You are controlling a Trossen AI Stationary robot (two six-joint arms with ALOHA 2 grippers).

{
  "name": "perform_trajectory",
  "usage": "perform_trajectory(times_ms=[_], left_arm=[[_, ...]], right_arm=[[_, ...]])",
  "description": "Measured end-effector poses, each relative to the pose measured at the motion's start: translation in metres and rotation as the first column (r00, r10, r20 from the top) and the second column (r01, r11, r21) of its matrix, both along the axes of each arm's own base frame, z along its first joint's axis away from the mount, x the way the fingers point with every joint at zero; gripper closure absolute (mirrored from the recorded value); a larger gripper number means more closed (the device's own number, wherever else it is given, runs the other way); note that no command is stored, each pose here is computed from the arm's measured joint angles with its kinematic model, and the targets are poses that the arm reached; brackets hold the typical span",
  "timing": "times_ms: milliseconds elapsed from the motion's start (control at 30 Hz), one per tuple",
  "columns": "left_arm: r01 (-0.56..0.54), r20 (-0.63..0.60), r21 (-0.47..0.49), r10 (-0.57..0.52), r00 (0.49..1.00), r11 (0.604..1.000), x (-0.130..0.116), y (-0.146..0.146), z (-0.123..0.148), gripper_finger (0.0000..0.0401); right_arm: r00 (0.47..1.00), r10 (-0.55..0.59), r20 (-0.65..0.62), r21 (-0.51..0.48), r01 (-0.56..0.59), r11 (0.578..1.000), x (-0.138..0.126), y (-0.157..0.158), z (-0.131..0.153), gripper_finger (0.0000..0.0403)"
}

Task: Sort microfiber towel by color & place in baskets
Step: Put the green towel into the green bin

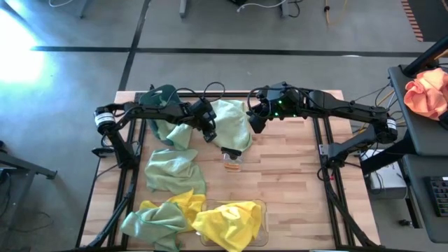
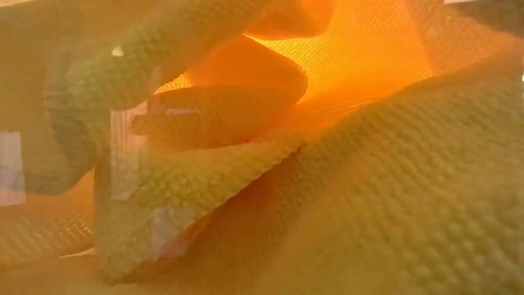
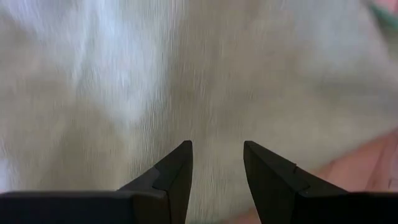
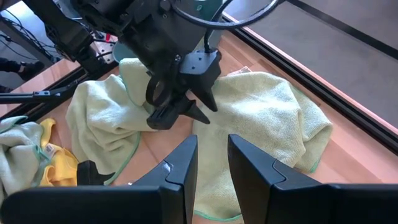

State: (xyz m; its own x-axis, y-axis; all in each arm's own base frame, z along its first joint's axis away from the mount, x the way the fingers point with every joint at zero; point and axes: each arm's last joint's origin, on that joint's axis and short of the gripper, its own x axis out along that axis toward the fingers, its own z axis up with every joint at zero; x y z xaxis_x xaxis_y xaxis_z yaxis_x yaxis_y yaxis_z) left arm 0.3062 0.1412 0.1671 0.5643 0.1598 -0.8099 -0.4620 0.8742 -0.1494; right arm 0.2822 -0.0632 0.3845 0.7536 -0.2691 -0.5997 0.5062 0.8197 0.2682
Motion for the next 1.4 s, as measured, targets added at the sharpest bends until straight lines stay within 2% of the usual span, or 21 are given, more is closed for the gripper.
perform_trajectory(times_ms=[133,467,600,767,900,1033,1400], left_arm=[[-0.009,0.068,0.020,0.008,0.998,1.000,0.005,0.002,0.005,0.0273],[0.052,0.168,-0.010,-0.049,0.985,0.999,0.012,0.003,0.012,0.0273],[0.104,0.176,-0.081,-0.089,0.980,0.991,0.016,0.003,0.000,0.0273],[0.169,0.194,-0.223,-0.126,0.973,0.960,0.026,0.002,-0.031,0.0273],[0.176,0.202,-0.311,-0.116,0.972,0.934,0.032,0.002,-0.053,0.0273],[0.184,0.216,-0.334,-0.115,0.970,0.924,0.034,0.003,-0.059,0.0273],[0.182,0.231,-0.318,-0.111,0.967,0.930,0.036,0.004,-0.059,0.0282]], right_arm=[[1.000,0.000,0.000,-0.001,0.000,1.000,0.000,0.000,0.000,0.0321],[1.000,0.000,0.005,-0.003,0.000,1.000,0.000,0.000,0.000,0.0321],[1.000,-0.012,0.011,0.013,0.012,1.000,0.000,0.000,0.000,0.0321],[1.000,-0.022,0.015,0.027,0.021,0.999,0.000,0.000,0.000,0.0321],[1.000,-0.020,0.014,0.030,0.019,0.999,0.001,0.001,0.000,0.0321],[1.000,-0.018,0.013,0.030,0.018,0.999,0.000,0.002,0.000,0.0321],[1.000,-0.019,0.011,0.030,0.018,0.999,0.000,0.002,0.000,0.0321]])
